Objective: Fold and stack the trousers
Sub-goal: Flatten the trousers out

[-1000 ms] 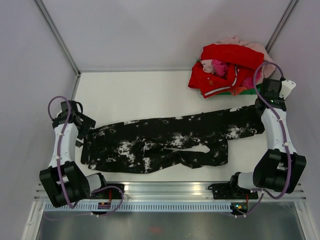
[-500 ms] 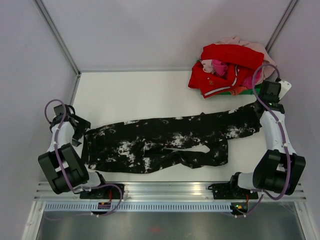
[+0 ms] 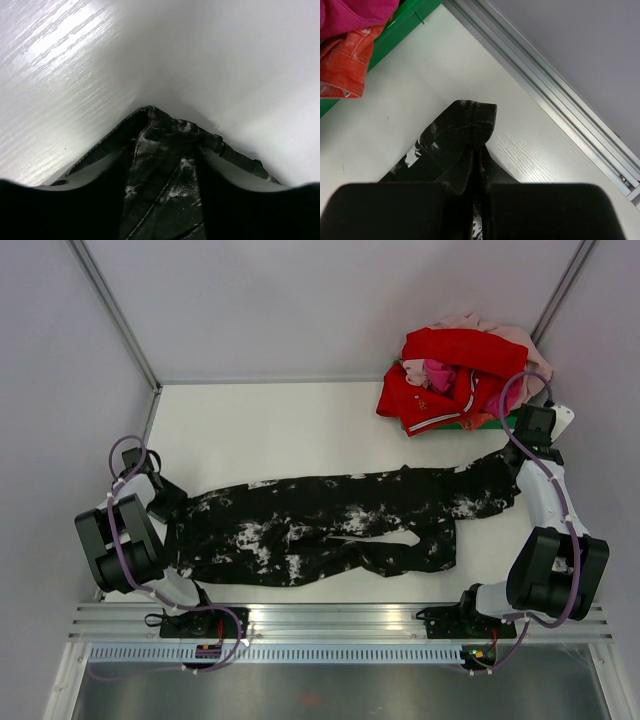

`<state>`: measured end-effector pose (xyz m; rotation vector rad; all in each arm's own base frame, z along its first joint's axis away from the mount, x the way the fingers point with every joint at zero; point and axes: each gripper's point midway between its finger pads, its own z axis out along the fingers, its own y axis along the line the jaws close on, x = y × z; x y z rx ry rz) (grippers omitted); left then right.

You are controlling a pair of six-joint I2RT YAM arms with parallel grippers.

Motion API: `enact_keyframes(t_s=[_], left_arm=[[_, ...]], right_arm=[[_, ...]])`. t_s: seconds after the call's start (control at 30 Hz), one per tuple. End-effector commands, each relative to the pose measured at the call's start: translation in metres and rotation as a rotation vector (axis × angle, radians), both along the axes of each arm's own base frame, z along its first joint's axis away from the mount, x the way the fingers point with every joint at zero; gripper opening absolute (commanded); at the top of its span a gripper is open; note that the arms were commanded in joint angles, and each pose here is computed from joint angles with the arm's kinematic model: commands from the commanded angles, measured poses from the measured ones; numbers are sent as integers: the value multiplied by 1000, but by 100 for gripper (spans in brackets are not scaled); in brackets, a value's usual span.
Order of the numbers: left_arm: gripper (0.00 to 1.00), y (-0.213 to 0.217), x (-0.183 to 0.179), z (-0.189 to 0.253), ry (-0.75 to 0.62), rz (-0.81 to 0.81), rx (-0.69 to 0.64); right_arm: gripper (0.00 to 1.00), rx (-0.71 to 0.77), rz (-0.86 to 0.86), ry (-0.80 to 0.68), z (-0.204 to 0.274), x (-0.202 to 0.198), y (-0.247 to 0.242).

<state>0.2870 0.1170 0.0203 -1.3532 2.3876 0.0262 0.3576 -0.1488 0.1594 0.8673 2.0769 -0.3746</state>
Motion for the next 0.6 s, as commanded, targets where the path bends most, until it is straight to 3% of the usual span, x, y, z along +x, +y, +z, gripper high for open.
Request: enact_keyframes(t_s=[0.0, 0.03, 0.1, 0.13, 0.27, 0.4, 0.57], left_arm=[[55, 7, 20, 0, -49, -22, 38], [33, 7, 22, 0, -52, -22, 39], [7, 10, 26, 2, -57, -21, 45], [2, 11, 27, 3, -57, -20, 50], [2, 16, 42, 31, -140, -42, 83], [2, 13, 69, 105, -364, -87, 119], [2, 9, 85, 229, -622, -181, 228]], right_arm=[[0, -11, -12, -54, 9, 10, -4], [0, -9, -10, -51, 7, 11, -4], [0, -4, -7, -52, 7, 13, -3], [0, -2, -4, -51, 6, 14, -3], [0, 24, 26, -67, 6, 23, 2], [0, 47, 96, -134, 28, 38, 12], [0, 23, 262, -445, 130, 48, 39]])
